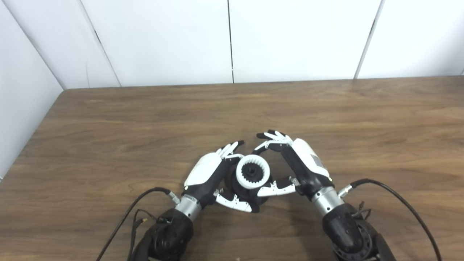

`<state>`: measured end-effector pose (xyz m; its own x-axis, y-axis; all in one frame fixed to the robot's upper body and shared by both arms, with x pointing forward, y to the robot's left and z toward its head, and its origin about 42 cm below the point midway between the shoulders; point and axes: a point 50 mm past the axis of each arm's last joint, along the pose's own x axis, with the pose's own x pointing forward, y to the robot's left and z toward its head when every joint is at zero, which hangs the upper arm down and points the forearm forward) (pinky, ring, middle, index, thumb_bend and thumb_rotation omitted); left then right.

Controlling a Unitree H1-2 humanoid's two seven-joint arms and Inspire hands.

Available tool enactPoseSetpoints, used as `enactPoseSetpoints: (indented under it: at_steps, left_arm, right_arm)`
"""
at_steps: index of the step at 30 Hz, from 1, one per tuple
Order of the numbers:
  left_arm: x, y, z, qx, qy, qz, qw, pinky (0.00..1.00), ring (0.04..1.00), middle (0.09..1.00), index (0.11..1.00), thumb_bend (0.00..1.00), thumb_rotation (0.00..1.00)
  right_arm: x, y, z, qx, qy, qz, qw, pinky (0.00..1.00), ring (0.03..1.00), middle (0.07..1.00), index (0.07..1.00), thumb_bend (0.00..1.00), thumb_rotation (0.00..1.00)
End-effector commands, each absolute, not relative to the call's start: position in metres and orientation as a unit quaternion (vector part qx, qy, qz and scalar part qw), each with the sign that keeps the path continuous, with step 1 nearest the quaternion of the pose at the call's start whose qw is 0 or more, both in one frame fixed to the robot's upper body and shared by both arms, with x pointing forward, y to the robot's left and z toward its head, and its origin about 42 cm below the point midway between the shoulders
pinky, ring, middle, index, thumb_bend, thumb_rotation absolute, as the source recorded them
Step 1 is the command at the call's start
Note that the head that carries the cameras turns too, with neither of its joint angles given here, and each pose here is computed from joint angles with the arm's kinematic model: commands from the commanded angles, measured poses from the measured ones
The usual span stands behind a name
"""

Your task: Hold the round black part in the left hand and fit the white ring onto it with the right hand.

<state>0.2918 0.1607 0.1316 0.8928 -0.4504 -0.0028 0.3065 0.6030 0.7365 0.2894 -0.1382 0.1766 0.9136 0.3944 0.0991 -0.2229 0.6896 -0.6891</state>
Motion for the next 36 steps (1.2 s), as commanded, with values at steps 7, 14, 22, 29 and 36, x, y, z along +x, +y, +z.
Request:
enactPoseSetpoints:
  at_steps: [7, 14, 22, 29, 36]
  left_arm:
    - [0.291, 0.159, 0.141, 0.398, -0.108, -0.214, 0.886, 1.0, 1.0, 1.0, 0.632, 1.0, 0.3]
    - [0.291, 0.157, 0.141, 0.395, -0.109, -0.216, 0.886, 1.0, 1.0, 1.0, 0.63, 1.0, 0.3]
    - [0.291, 0.156, 0.143, 0.395, -0.107, -0.215, 0.887, 1.0, 1.0, 1.0, 0.627, 0.99, 0.3]
    - [0.292, 0.16, 0.144, 0.395, -0.1, -0.212, 0.888, 1.0, 1.0, 1.0, 0.638, 0.99, 0.32]
    - [0.295, 0.163, 0.144, 0.395, -0.105, -0.209, 0.889, 1.0, 1.0, 1.0, 0.639, 0.99, 0.34]
  right_arm:
    - [0.298, -0.128, 0.185, -0.363, -0.143, 0.175, 0.904, 1.0, 0.953, 0.88, 0.489, 0.52, 0.15]
    - [0.297, -0.125, 0.189, -0.375, -0.153, 0.183, 0.896, 1.0, 0.955, 0.882, 0.489, 0.52, 0.16]
    - [0.295, -0.131, 0.186, -0.397, -0.136, 0.191, 0.887, 1.0, 0.953, 0.887, 0.491, 0.52, 0.16]
    - [0.292, -0.143, 0.188, -0.423, -0.111, 0.214, 0.873, 0.97, 0.982, 0.959, 0.812, 0.88, 0.37]
    - [0.292, -0.156, 0.194, -0.441, -0.093, 0.229, 0.863, 0.92, 1.0, 1.0, 0.998, 1.0, 0.41]
